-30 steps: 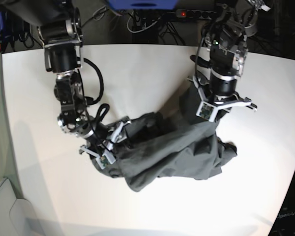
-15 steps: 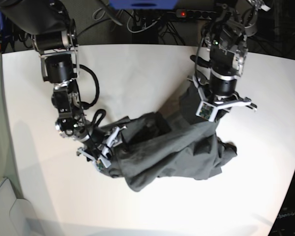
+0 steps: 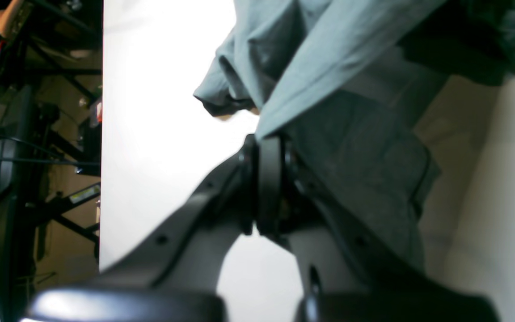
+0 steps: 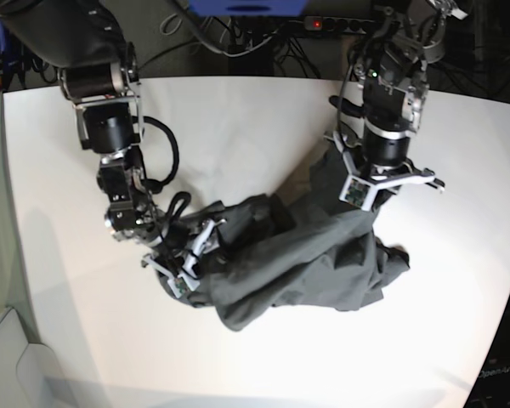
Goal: Layout the t-shirt on the table in an organized manner, then fold the t-shirt properly
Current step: 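Release the shirt with both grippers and raise them away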
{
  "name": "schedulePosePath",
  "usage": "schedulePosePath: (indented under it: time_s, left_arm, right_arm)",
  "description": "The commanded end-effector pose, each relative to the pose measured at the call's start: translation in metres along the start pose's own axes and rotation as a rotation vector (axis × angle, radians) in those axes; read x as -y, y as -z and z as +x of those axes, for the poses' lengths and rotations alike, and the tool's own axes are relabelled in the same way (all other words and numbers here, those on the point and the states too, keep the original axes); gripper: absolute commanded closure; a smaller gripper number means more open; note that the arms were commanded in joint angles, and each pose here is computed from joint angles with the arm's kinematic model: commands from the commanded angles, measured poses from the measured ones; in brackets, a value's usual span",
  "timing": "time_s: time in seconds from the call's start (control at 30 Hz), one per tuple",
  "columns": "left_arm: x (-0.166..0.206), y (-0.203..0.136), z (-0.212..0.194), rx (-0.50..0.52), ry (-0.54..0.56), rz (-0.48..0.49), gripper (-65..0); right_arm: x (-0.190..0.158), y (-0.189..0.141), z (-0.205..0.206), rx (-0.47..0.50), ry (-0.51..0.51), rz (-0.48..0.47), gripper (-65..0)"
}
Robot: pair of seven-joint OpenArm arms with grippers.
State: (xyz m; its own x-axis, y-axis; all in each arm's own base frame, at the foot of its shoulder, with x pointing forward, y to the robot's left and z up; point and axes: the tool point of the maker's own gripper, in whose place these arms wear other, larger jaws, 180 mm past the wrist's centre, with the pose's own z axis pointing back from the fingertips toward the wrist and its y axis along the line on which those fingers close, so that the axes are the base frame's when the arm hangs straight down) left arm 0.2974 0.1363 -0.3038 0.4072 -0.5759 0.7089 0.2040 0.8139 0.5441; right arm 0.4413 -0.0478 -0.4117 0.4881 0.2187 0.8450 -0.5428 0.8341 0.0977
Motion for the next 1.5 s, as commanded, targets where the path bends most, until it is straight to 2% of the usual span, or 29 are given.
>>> schedulePosePath:
  time_s: [0.0,0.07,0.17,0.27,0.5,0.77,0.9,1.0,1.07,1.3,1.47]
  left_arm:
    - [-0.009,-0.001,0.01,0.04,0.002,0.029,-0.2]
    - [-0.009,-0.001,0.01,0.04,0.002,0.029,-0.2]
    - [-0.009,-0.002,0.011,0.041,0.002,0.029,-0.2]
    - [-0.012,-0.001,0.016,0.055,-0.002,0.036,-0.2]
    - [-0.019,-0.003,0.021,0.077,0.036,0.074,-0.2]
    - [-0.008,-0.006,0.027,0.108,0.057,0.059,-0.2]
    - [0.009,-0.012,0.022,0.116,0.069,0.014,-0.2]
    - [0.011,-0.015,0.016,0.113,0.09,0.006,-0.2]
    - [0.006,-0.017,0.01,0.11,0.144,0.023,-0.2]
    - [-0.01,-0.024,-0.003,0.126,0.325,0.072,-0.2]
    - [-0.025,-0.027,-0.011,0.124,0.447,0.113,-0.2]
  right_arm:
    - [0.007,-0.001,0.033,0.083,-0.011,-0.004,-37.5]
    - [0.006,-0.001,0.035,0.088,-0.012,-0.004,-29.8]
    - [0.008,-0.001,0.05,0.117,-0.018,-0.008,-13.1]
    - [0.007,-0.008,0.065,0.165,-0.044,-0.019,-0.2]
    - [0.006,-0.062,0.093,0.331,-0.098,-0.099,0.0]
    - [0.003,-0.132,0.076,0.404,-0.123,-0.213,0.0]
    - [0.003,-0.166,0.06,0.403,-0.125,-0.276,0.0]
    - [-0.006,-0.179,0.044,0.382,-0.121,-0.281,0.0]
    - [-0.015,-0.184,0.03,0.358,-0.11,-0.274,0.0]
    - [-0.052,-0.188,-0.012,0.293,-0.004,-0.239,0.0]
    - [-0.086,-0.181,-0.029,0.26,0.042,-0.17,0.0]
